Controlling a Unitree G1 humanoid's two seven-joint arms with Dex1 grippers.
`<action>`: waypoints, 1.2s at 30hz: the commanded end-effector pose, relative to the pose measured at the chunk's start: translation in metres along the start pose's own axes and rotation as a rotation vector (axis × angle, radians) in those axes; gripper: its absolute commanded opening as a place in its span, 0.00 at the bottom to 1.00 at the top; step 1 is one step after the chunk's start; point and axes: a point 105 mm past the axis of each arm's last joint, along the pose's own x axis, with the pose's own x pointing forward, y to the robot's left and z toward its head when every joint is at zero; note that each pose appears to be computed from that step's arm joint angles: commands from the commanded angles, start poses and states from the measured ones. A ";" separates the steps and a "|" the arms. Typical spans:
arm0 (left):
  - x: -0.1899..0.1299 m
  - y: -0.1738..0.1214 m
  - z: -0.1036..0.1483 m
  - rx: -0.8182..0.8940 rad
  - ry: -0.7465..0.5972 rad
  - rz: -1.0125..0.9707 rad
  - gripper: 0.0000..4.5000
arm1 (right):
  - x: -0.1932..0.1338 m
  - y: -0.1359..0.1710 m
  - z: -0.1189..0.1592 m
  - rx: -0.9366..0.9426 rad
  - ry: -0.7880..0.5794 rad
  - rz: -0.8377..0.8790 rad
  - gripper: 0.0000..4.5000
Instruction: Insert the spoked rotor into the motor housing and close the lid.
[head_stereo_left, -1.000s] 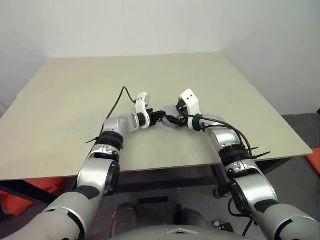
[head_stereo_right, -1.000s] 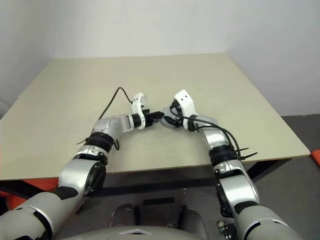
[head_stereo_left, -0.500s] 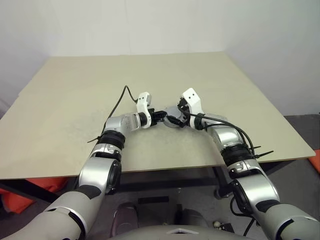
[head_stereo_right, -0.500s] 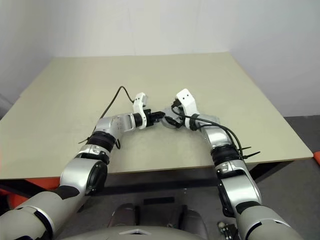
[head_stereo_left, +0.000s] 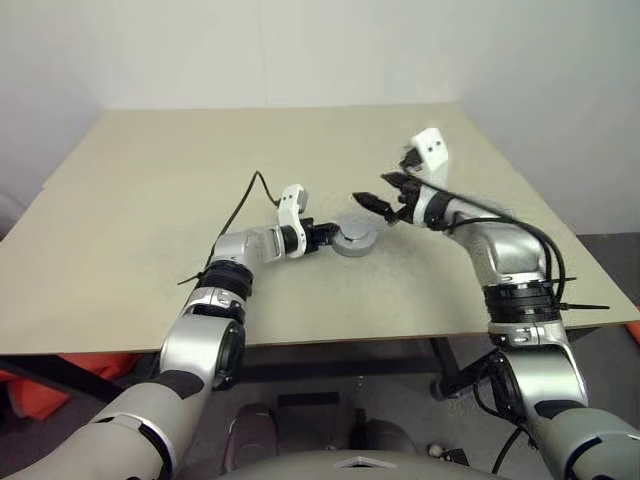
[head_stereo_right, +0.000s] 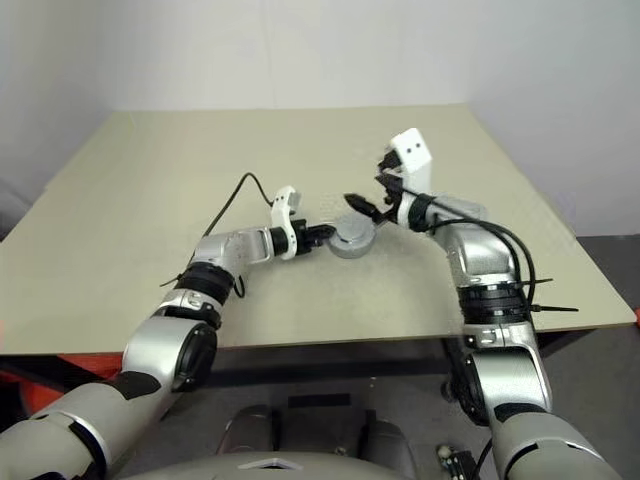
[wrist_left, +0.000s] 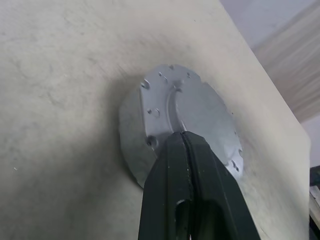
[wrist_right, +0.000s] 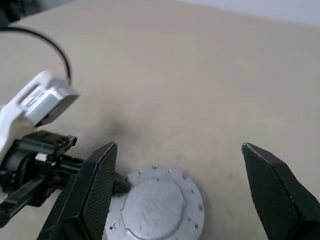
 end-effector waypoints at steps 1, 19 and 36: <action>0.002 -0.011 0.008 0.039 -0.008 -0.028 0.00 | -0.017 -0.021 -0.024 0.276 0.071 -0.042 0.99; 0.000 -0.007 0.010 0.072 -0.015 0.001 0.00 | 0.011 0.030 -0.093 0.946 0.202 0.101 0.99; -0.004 -0.003 0.010 0.090 -0.020 0.021 0.00 | 0.053 0.030 -0.071 0.927 0.031 0.055 0.99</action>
